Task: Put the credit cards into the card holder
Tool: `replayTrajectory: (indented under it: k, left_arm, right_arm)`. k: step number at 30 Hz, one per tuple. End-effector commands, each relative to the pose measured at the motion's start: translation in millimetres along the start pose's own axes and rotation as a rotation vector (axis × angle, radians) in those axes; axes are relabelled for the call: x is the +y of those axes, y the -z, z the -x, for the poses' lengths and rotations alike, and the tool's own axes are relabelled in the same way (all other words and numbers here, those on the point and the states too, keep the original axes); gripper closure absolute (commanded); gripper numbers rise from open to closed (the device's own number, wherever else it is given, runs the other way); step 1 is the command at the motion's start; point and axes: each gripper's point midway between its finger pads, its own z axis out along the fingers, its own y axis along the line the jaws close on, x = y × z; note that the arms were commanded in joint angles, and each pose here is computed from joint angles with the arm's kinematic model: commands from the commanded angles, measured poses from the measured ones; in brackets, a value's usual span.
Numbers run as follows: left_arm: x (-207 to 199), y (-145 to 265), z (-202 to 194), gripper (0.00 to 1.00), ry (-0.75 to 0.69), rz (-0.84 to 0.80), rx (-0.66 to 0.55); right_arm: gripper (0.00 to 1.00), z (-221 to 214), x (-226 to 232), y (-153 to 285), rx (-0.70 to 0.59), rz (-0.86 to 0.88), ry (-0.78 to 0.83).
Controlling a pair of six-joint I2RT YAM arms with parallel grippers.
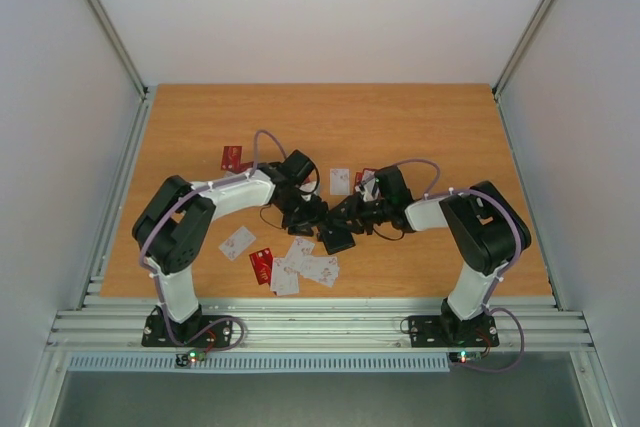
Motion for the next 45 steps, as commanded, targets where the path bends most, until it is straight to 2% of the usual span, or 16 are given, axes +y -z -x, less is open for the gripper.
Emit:
replayTrajectory:
  k: [1,3,8,10,11,16,22,26,36,45]
  left_arm:
    - [-18,29,8,0.33,0.012,-0.028,-0.058]
    - [-15,41,6,0.28,-0.015,-0.011,-0.075]
    - [10,68,-10,0.26,-0.101,0.014,-0.074]
    - [17,75,-20,0.31,-0.127,-0.009,-0.075]
    - [20,77,-25,0.36,-0.134,-0.015,-0.067]
    - [31,59,-45,0.55,-0.178,-0.056,0.013]
    - [32,29,-44,0.64,-0.189,-0.022,0.078]
    - [26,21,-33,0.71,-0.183,-0.018,0.067]
    - [17,3,-18,0.81,-0.165,-0.026,0.071]
    - [10,-1,-9,0.82,-0.158,-0.042,0.069]
  right_arm:
    - [0.66,-2,-25,1,-0.047,-0.084,-0.06]
    - [0.66,-2,-25,1,-0.049,-0.086,-0.06]
    - [0.66,-3,-25,2,-0.052,-0.085,-0.06]
    - [0.66,-3,-25,2,-0.049,-0.087,-0.06]
    - [0.66,-3,-25,2,-0.05,-0.09,-0.061]
    - [0.66,-4,-27,2,-0.043,-0.108,-0.063]
    - [0.68,-8,-34,4,-0.037,-0.138,-0.064]
    - [0.69,-10,-37,5,-0.042,-0.147,-0.073]
    - [0.69,-10,-35,-5,-0.045,-0.138,-0.073]
    - [0.7,-7,-38,-11,-0.037,-0.132,-0.085]
